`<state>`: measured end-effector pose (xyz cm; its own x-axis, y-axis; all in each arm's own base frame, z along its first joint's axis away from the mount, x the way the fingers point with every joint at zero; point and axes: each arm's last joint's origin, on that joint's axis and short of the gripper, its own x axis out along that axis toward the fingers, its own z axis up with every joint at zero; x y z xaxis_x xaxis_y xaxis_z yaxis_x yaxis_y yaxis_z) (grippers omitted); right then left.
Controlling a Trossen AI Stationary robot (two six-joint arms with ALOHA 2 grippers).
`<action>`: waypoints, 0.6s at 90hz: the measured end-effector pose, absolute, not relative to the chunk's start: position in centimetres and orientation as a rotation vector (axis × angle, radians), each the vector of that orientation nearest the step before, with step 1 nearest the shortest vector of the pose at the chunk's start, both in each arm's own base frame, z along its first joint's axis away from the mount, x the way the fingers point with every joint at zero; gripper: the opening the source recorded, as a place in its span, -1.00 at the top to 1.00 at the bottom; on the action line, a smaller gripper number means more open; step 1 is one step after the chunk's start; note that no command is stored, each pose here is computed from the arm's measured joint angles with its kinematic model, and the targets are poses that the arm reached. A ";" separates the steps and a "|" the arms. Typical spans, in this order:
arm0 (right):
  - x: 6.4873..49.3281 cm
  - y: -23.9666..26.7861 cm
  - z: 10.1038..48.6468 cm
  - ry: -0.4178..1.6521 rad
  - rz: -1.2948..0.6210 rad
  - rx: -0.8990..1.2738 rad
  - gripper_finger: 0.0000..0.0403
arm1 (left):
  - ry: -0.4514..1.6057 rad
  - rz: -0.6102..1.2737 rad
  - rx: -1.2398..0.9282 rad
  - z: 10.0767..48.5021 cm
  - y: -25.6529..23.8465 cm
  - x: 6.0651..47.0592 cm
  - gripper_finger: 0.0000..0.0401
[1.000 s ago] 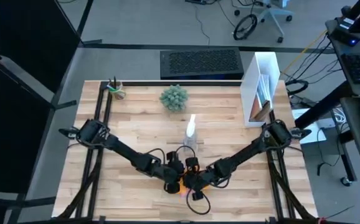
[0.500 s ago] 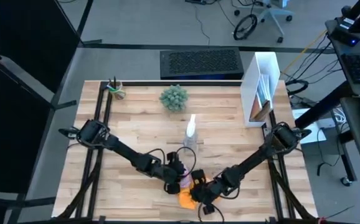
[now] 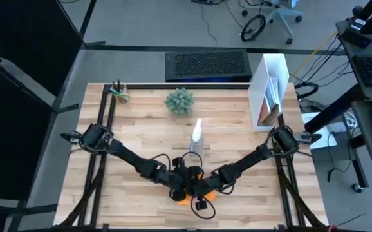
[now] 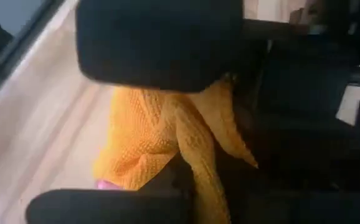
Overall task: Apply microfiber cloth
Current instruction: Wipe the cellphone with the microfiber cloth
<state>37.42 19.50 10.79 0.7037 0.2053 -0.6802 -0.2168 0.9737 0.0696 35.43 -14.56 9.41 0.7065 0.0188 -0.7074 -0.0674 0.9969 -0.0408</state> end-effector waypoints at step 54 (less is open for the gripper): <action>29.0 20.6 17.9 1.098 0.098 -0.047 0.92 | 0.758 0.023 -0.071 10.8 -14.7 35.7 0.39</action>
<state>28.96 20.58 17.91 0.4512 0.0563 -0.8907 -0.1025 0.9947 0.0109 35.73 -14.74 10.80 0.7263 -0.0049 -0.6874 -0.0465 0.9973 -0.0563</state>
